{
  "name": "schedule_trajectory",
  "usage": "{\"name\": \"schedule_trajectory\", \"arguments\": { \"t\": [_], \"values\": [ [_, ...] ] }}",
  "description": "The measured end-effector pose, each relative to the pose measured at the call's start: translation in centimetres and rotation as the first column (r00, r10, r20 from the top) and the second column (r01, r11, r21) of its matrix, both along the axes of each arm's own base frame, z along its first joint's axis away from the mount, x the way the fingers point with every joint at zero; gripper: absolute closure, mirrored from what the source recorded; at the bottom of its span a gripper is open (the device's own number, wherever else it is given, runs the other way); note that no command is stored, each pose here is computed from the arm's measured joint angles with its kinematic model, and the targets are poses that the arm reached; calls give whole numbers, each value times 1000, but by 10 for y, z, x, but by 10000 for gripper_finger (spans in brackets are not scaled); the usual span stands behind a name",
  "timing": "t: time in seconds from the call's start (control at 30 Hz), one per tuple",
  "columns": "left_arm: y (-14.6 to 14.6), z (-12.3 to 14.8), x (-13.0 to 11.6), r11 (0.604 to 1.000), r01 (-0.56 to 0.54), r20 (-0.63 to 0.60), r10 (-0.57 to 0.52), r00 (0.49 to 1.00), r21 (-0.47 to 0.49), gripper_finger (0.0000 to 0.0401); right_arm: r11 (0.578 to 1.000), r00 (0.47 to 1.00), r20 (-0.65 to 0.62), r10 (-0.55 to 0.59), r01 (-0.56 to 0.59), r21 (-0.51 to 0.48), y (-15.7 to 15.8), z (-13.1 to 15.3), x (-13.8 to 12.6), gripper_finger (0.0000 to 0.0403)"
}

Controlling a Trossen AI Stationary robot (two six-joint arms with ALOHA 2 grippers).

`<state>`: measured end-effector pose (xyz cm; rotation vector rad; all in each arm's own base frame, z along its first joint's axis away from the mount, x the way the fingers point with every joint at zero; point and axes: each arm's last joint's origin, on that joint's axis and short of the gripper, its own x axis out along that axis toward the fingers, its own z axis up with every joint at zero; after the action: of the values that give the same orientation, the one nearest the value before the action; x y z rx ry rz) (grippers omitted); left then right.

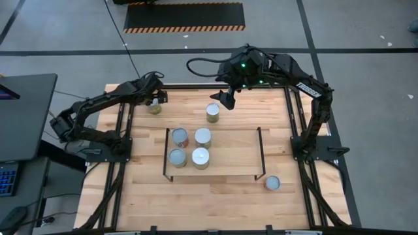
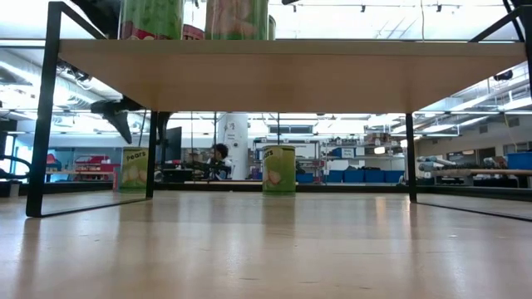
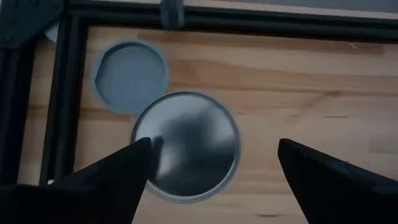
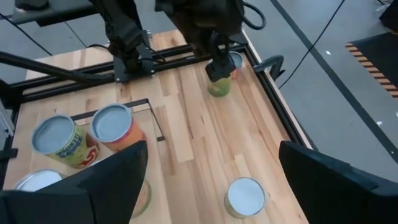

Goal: Pick and place cans onto a shelf
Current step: Put the left canned pears on the shelf

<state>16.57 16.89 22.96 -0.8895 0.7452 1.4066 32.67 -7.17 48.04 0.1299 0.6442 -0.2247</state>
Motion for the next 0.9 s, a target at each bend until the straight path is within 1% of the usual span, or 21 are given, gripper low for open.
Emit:
{"name": "schedule_trajectory", "arguments": {
  "t": [0.13, 0.23, 0.3, 0.43, 0.57, 0.67, 0.9],
  "values": [
    [-4, -3, -5, 999, -50, -51, 49, 997, -21, 44, 1000, 1000, 0, -15, 15, 5, -4, 0, -1, 31],
    [-4, -7, -6, 997, -75, -60, 75, 995, -6, 44, 1000, 1000, 2, -28, 28, 14, -6, 0, -1, 31],
    [-4, -10, -7, 996, -90, -56, 90, 994, -1, 44, 999, 1000, 2, -31, 31, 13, -7, 0, -2, 31],
    [1, -18, -6, 995, -98, -9, 99, 995, 31, 44, 999, 999, 2, -33, 33, 11, -7, 0, -2, 32],
    [6, -25, -7, 991, -118, -25, 120, 992, 61, 44, 999, 999, 1, -33, 33, 11, -7, 0, -2, 32],
    [8, -25, -6, 991, -113, -22, 115, 993, 78, 44, 999, 999, 1, -33, 33, 11, -7, 0, -2, 32],
    [7, -25, -4, 994, -90, -4, 90, 996, 63, 44, 999, 999, -1, -36, 36, 17, -7, 0, -2, 32]
  ]
}}
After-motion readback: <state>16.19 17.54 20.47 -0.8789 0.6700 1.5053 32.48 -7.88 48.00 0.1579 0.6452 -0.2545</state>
